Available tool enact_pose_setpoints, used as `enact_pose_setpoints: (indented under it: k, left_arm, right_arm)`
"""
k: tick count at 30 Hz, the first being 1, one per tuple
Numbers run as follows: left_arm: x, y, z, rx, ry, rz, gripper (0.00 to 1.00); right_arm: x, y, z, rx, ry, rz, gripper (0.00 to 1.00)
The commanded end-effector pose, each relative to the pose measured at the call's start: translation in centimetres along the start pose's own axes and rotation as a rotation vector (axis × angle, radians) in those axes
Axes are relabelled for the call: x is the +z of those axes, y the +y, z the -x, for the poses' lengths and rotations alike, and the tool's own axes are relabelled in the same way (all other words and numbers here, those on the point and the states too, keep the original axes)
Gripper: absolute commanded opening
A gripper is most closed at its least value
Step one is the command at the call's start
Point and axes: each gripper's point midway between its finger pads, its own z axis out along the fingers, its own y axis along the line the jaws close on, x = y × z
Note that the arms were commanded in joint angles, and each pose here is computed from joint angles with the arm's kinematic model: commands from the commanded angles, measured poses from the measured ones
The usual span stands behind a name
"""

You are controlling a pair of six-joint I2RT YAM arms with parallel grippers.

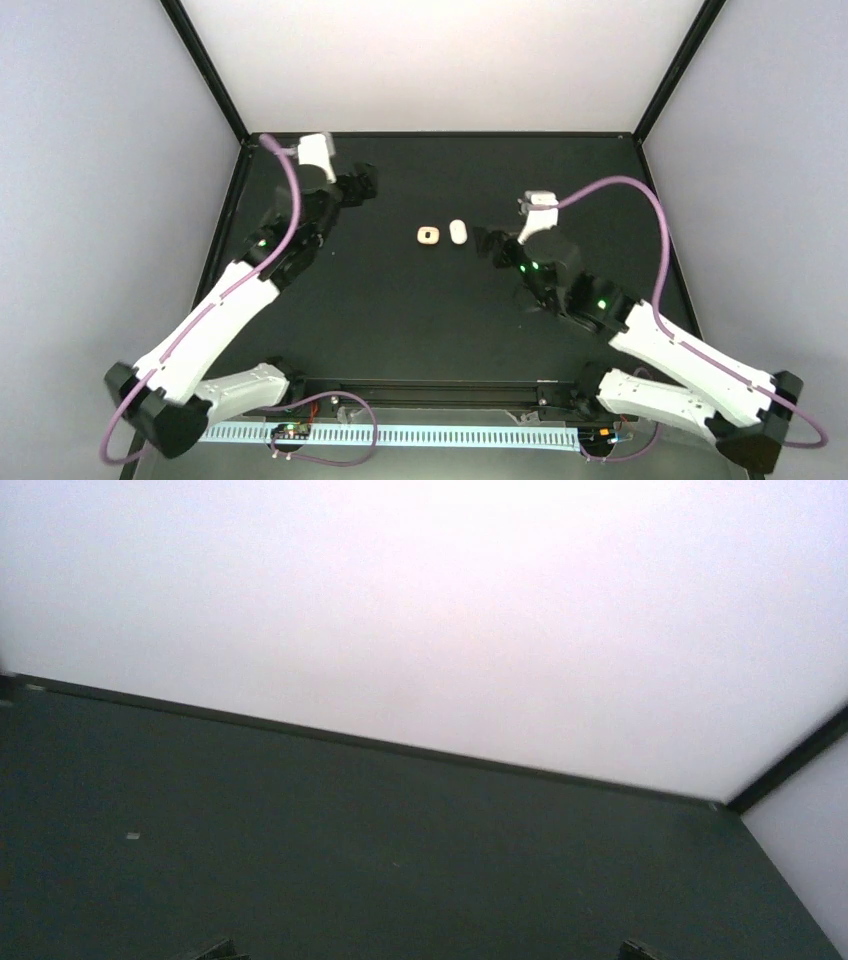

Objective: Insert the wireless bluetooth earbuds into the charging case
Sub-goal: Place the charging case at the center of the board, then reset both arms

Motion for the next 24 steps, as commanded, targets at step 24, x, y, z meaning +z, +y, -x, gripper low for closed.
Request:
enact_pose_setpoints:
  k: [24]
  left_arm:
    - [-7.4, 5.1, -2.3, 0.134, -0.097, 0.01, 0.99]
  right_arm:
    - [-1.7, -7.7, 5.3, 0.012, -0.138, -0.15, 1.0]
